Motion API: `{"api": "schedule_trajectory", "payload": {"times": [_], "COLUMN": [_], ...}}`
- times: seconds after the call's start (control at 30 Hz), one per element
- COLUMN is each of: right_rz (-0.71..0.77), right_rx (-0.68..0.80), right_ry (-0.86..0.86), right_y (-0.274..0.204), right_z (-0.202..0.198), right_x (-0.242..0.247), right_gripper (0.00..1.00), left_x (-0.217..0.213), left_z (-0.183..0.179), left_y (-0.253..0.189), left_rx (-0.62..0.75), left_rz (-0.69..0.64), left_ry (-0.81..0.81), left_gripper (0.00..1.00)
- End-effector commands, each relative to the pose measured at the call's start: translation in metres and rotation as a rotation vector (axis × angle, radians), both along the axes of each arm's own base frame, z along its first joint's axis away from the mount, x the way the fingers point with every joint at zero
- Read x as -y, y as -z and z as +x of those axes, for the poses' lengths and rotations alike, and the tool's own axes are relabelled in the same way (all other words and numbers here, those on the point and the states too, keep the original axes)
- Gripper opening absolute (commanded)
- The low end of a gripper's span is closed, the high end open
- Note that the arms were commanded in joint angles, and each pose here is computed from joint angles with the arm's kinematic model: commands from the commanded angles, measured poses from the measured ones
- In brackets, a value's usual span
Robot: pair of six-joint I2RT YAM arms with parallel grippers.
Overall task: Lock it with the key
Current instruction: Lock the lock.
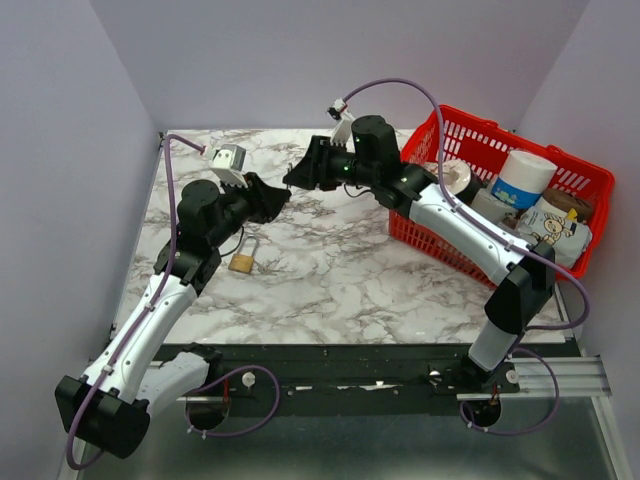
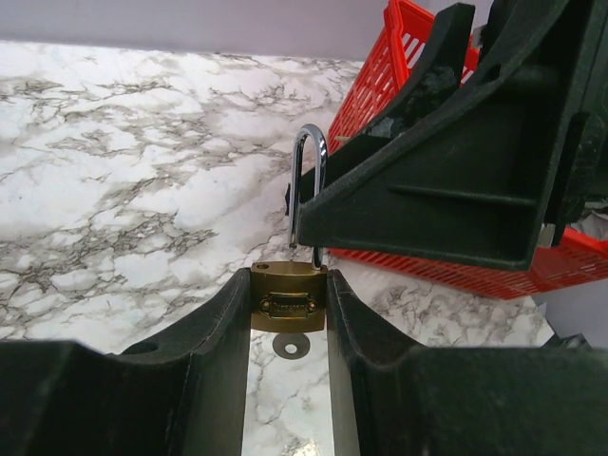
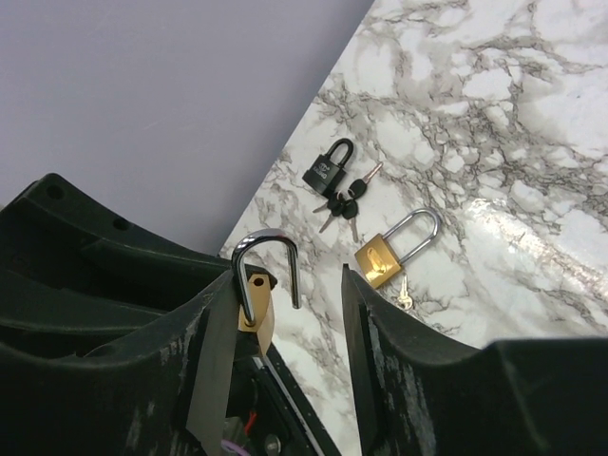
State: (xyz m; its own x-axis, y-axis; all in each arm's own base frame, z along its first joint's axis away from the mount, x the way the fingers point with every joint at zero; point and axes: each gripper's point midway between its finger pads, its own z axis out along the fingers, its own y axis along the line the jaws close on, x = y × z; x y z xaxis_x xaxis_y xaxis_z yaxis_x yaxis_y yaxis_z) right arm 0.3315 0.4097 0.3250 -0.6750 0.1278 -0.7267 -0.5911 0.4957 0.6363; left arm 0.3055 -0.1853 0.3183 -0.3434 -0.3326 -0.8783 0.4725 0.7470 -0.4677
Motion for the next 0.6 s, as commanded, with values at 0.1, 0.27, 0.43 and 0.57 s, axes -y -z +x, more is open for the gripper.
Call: {"api": "schedule_trajectory", "payload": {"times": [0.1, 0.27, 0.43, 0.57], "right_rz": [-0.048, -0.050, -0.066, -0.073], "right_rx": [-0.004, -0.016, -0.006, 0.069], "right_ry": [0.024, 0.012, 0.007, -0.036], "right_y": [0.020, 0.025, 0.028, 0.017], "right_z": [-0.001, 0.000, -0.001, -0.006], "right_x": [-0.012, -0.018, -0.014, -0.007], "right_gripper": [0.52, 0.24, 0.01, 0.01], "left_x": [0.001, 0.005, 0.005, 0.015], "left_z": [0.006, 0.005, 0.004, -0.014], "left_y": [-0.021, -0.018, -0.014, -0.006], "left_rx": [0.061, 0.053, 0.041, 0.001], "left_rz": [-0.026, -0.013, -0.007, 0.073], "left_ry": [-0.034, -0.037, -0.032, 0.100], "left_gripper": [0.00, 0.00, 0.00, 0.49]}}
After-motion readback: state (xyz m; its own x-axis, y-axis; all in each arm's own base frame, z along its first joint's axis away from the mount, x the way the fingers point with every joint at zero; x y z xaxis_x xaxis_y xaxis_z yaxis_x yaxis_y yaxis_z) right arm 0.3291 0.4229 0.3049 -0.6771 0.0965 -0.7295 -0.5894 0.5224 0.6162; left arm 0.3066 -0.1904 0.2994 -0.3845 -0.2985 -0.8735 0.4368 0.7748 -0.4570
